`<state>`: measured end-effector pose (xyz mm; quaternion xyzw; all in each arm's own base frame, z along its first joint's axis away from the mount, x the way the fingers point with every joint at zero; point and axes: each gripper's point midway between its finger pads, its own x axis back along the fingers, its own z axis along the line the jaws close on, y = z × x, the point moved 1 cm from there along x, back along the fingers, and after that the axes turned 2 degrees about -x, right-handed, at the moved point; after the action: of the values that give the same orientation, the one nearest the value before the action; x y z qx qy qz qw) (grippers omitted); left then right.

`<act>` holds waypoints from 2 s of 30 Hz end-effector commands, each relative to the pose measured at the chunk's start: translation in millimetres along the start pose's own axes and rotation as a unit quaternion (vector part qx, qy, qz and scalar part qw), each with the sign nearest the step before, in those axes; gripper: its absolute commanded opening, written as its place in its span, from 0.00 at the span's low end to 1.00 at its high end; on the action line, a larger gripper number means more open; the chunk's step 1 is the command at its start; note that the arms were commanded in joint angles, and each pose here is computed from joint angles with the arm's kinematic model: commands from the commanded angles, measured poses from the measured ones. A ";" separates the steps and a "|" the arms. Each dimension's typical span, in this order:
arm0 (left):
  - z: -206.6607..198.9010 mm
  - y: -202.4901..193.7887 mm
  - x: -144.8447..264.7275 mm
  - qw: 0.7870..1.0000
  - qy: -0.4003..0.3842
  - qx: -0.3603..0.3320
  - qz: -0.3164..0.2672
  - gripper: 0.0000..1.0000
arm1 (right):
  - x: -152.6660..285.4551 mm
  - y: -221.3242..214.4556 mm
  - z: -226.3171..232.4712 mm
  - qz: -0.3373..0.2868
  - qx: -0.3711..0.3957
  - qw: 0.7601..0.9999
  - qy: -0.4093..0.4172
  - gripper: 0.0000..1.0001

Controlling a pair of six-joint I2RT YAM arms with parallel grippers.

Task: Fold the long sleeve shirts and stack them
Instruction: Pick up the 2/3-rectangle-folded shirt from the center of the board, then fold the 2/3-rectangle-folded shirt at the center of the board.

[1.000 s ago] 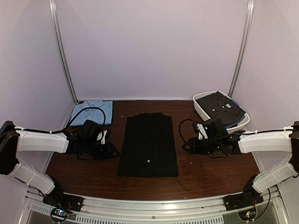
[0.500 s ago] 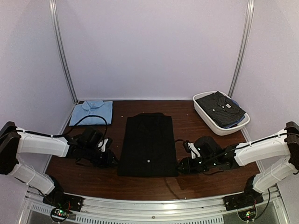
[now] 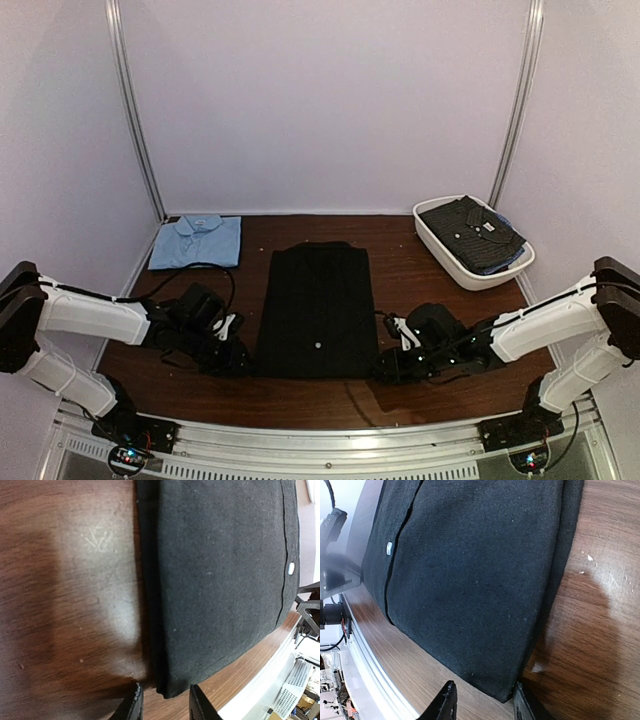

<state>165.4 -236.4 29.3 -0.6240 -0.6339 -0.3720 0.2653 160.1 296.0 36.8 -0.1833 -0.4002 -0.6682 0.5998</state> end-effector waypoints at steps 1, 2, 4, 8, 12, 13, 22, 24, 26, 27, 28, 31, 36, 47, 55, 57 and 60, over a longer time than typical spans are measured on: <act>11.5 -13.6 -5.6 0.999 0.017 0.020 0.020 0.32 | -1.7 -18.4 -16.2 0.025 -0.017 0.999 -0.020 0.40; 11.7 -13.1 -5.6 0.999 0.018 0.021 0.019 0.32 | -1.2 -20.1 -18.4 0.026 -0.020 0.999 -0.022 0.40; 12.9 -13.8 -6.2 0.999 0.020 0.022 0.021 0.31 | -0.6 -22.3 -20.5 0.028 -0.023 0.999 -0.023 0.40; 14.8 -14.3 -8.9 0.999 0.024 0.025 0.025 0.29 | -0.6 -25.3 -23.8 0.029 -0.028 0.999 -0.025 0.39; 14.8 -13.1 -11.3 0.999 0.025 0.025 0.027 0.28 | -2.7 -26.2 -24.6 0.030 -0.029 0.999 -0.025 0.38; 14.5 -13.5 -12.4 0.999 0.024 0.025 0.030 0.28 | -3.6 -26.9 -25.7 0.031 -0.029 0.999 -0.027 0.38; 16.2 -13.1 -16.8 0.999 0.029 0.029 0.036 0.18 | -7.5 -31.3 -28.2 0.040 -0.028 0.999 -0.024 0.33; 16.0 -12.7 -17.1 0.999 0.029 0.029 0.036 0.14 | -7.8 -32.6 -30.1 0.041 -0.028 0.998 -0.026 0.31; 16.4 -13.1 -17.1 0.998 0.029 0.029 0.036 0.10 | -7.4 -33.6 -31.0 0.041 -0.030 0.998 -0.025 0.29; 17.0 -13.7 -17.2 0.998 0.030 0.030 0.037 0.08 | -7.1 -34.1 -31.9 0.041 -0.031 0.998 -0.026 0.28; 17.3 -14.3 -17.0 0.998 0.030 0.030 0.037 0.07 | -6.7 -34.0 -31.7 0.040 -0.032 0.998 -0.026 0.27; 18.1 -15.5 -16.1 0.998 0.030 0.030 0.036 0.03 | -5.0 -32.0 -30.7 0.035 -0.030 0.999 -0.025 0.18; 14.3 -12.9 -12.6 0.999 0.024 0.024 0.028 0.00 | -0.4 -22.9 -23.8 0.021 -0.016 0.999 -0.025 0.00; -10.5 -26.4 14.0 0.999 0.017 -0.014 0.028 0.00 | 29.4 -15.7 -0.2 -0.002 0.019 1.000 -0.003 0.00; -58.1 12.9 78.3 0.998 0.034 -0.047 -0.022 0.00 | 88.6 49.9 56.2 -0.086 0.054 0.995 0.022 0.00; -67.0 41.8 82.4 0.997 0.039 -0.060 -0.035 0.00 | 96.6 85.9 66.7 -0.115 0.059 0.991 0.031 0.00; -70.9 106.3 76.8 0.996 0.016 -0.064 -0.062 0.00 | 90.9 147.3 63.9 -0.156 0.060 0.985 0.034 0.00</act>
<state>198.0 -258.2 149.9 -0.6064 -0.6442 -0.4134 0.2154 204.2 293.6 176.9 -0.0750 -0.4120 -0.7243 0.5478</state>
